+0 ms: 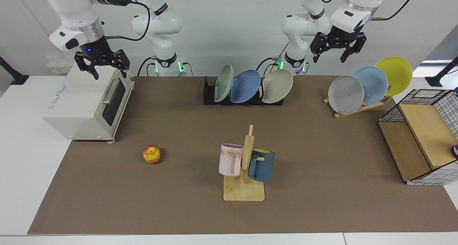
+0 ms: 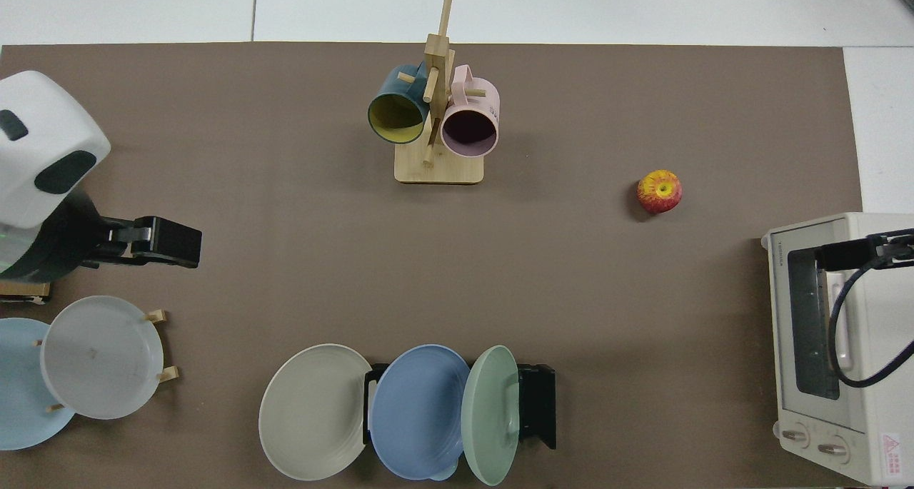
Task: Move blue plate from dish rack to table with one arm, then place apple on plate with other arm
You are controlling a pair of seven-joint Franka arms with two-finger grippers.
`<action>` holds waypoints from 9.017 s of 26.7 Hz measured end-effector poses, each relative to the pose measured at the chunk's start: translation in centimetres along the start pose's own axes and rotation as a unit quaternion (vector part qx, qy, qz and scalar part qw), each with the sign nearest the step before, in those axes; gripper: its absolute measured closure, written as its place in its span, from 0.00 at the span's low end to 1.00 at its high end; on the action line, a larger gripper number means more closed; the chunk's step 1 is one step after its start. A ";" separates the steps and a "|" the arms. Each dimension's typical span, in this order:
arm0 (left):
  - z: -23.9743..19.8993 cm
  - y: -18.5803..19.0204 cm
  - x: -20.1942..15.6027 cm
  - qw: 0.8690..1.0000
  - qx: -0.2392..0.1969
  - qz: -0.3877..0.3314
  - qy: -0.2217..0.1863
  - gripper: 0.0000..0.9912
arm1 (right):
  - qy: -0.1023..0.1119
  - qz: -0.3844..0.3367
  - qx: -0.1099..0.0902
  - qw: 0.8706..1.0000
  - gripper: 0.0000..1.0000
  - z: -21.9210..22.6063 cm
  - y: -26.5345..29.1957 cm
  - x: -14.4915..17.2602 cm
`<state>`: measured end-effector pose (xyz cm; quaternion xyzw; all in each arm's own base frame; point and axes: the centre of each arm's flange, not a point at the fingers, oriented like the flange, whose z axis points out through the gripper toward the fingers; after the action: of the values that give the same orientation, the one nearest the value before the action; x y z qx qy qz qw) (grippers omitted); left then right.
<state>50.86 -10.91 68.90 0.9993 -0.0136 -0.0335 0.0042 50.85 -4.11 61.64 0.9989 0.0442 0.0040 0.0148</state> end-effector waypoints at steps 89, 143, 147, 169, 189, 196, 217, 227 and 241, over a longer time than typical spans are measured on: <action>31.4 17.8 -15.7 0.990 -0.011 0.126 -0.064 0.69 | 0.065 -0.028 0.000 0.998 0.00 30.8 -6.7 12.3; 33.4 6.1 4.8 0.968 -0.247 0.022 -0.037 0.89 | 0.093 -0.029 0.014 0.995 0.30 31.0 -8.1 14.0; 34.9 6.7 4.7 0.967 -0.247 0.025 -0.051 0.89 | 0.097 -0.032 0.014 0.995 0.30 30.6 -8.5 14.2; 30.4 7.7 7.0 0.989 -0.129 0.069 -0.014 0.17 | 0.071 -0.036 0.040 0.996 0.30 14.3 -5.2 10.3; 9.5 5.2 -2.3 0.995 -0.013 0.087 0.055 0.01 | 0.049 0.036 0.072 0.996 0.30 15.6 -30.9 5.7; 9.8 4.7 -1.9 0.996 -0.012 0.074 0.053 0.00 | 0.060 0.071 0.087 0.992 0.30 18.6 -40.3 3.1; 9.1 0.6 -0.6 0.995 0.012 0.073 0.064 0.00 | 0.066 0.087 0.083 0.991 0.30 27.4 -47.1 1.6; 6.1 0.4 2.3 0.994 0.018 0.101 0.047 0.00 | 0.063 0.087 0.080 0.991 0.30 27.8 -47.1 1.5; 5.9 2.5 3.1 0.990 0.013 0.136 0.043 0.00 | 0.060 0.088 0.078 0.991 0.02 28.4 -47.0 1.5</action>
<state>53.44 -13.57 62.80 0.9887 -0.1492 0.0108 -0.0038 48.43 42.03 31.89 0.9950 -0.0426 0.0616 -0.0660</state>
